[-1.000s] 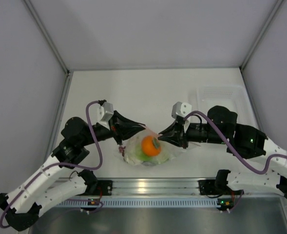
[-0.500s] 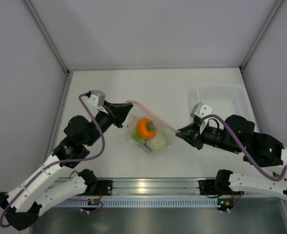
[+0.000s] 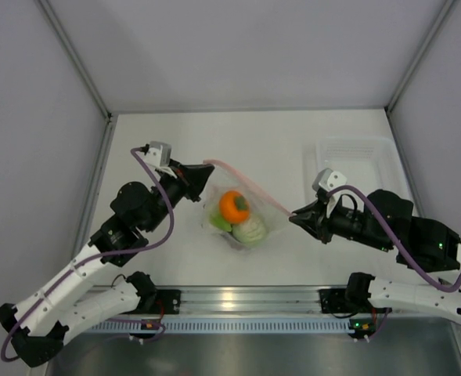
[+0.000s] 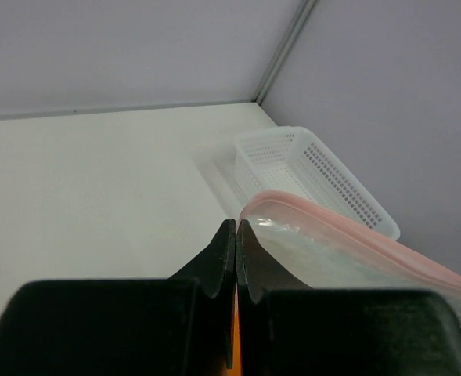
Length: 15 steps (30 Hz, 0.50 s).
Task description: Open the zip-top bag and remove the fake food
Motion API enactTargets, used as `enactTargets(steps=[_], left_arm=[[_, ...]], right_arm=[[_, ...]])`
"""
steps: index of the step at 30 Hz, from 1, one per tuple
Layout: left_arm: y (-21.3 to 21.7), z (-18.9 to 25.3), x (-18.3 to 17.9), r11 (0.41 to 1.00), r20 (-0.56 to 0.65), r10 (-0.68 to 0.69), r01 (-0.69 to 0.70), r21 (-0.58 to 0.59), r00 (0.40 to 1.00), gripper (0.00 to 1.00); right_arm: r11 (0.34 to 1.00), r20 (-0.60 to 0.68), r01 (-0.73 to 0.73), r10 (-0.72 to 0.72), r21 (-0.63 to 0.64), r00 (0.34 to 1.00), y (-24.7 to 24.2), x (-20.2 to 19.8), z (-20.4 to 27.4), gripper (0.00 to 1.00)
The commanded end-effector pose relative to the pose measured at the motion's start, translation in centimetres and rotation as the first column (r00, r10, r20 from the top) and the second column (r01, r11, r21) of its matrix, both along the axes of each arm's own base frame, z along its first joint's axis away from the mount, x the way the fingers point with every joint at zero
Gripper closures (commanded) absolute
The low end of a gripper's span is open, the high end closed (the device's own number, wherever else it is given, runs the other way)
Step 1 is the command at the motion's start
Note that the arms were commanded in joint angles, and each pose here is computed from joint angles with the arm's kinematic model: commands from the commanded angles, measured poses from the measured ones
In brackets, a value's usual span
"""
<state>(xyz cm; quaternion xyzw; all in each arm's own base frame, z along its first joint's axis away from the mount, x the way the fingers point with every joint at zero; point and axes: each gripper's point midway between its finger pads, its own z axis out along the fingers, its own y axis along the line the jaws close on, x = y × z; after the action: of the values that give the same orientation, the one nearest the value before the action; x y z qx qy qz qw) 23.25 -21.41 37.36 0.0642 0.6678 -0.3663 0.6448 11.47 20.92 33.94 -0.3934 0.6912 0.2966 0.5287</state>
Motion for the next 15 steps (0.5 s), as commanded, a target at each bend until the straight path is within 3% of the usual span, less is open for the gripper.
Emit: enactTargets(steps=[1,6,10,15], left_arm=[[-1.3,4.8,-1.8,0.989,0.181,-0.126,0.138,-0.057,0.975,1.00],[-4.0,4.2,-4.8,0.934,0.253,-0.355,0.352,0.059,0.900,1.00],[-5.2,3.1,-6.8,0.873,0.279,-0.487,0.465,0.145,0.828,1.00],[-6.2,2.0,-7.6,0.829,0.267,-0.560,0.528,0.186,0.785,1.00]], right_arm=[[1.000,-0.014,-0.023,0.023,-0.009,1.000,-0.2,-0.7,-0.3,0.92],[0.999,-0.008,0.026,-0.026,-0.025,1.000,-0.5,0.1,-0.6,0.69],[0.995,-0.012,0.089,-0.089,-0.034,0.996,-1.3,0.8,-0.6,0.62],[0.992,0.003,0.126,-0.126,0.001,0.992,-1.6,1.3,0.6,0.60]])
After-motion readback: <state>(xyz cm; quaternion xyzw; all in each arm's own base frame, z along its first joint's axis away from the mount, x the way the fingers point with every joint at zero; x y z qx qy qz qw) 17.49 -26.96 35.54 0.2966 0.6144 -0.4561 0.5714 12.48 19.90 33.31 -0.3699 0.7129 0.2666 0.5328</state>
